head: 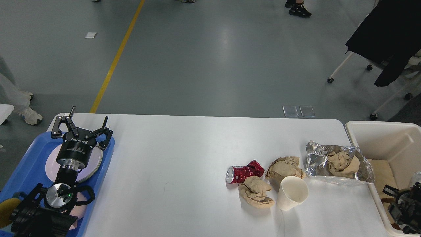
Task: Tidy desktop
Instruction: 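Carry the foil wrapper into the white bin and release it, then move the right gripper to the foil-wrapped crumpled paper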
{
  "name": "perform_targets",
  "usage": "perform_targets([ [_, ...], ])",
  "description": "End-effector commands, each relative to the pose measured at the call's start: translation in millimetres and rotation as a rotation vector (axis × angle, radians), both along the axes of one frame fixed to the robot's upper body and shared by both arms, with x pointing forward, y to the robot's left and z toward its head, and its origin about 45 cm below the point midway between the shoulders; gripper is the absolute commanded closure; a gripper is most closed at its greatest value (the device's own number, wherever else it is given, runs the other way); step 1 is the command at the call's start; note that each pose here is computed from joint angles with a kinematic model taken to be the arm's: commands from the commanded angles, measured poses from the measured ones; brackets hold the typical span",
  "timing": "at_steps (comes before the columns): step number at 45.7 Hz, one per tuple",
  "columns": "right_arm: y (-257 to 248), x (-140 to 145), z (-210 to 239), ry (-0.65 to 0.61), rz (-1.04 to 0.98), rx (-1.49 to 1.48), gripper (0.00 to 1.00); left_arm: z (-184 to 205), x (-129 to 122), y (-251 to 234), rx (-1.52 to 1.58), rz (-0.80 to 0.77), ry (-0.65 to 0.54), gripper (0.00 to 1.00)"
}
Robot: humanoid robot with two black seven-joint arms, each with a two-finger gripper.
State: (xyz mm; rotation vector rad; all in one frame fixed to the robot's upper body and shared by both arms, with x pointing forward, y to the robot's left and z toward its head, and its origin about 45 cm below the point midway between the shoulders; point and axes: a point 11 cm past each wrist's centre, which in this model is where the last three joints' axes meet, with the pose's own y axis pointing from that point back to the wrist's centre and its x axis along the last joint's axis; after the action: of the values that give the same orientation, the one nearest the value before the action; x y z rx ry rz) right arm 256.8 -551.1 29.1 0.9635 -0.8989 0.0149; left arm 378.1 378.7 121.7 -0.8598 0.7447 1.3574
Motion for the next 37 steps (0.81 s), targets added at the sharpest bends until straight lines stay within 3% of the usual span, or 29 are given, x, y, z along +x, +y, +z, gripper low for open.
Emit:
perform_targets([
  [1,5.0,0.9,-3.1,0.002,0.005,0.008,1.00,-0.4,-0.3,-0.1,0.000,0.000,0.001,0.03],
  [5,4.3,1.5,-2.2,0.002,0.006,0.006,1.00,-0.4,-0.3,-0.1,0.000,0.000,0.001,0.03],
  [14,-3.1,5.7,6.1,-0.045,0.009,-0.034,0.01,0.2,0.2,-0.2,0.000,0.000,0.000,0.03],
  [37,-7.9,14.9,19.2,-0.038,-0.033,0.002,0.00,-0.4,-0.3,-0.1,0.000,0.000,0.001,0.03],
])
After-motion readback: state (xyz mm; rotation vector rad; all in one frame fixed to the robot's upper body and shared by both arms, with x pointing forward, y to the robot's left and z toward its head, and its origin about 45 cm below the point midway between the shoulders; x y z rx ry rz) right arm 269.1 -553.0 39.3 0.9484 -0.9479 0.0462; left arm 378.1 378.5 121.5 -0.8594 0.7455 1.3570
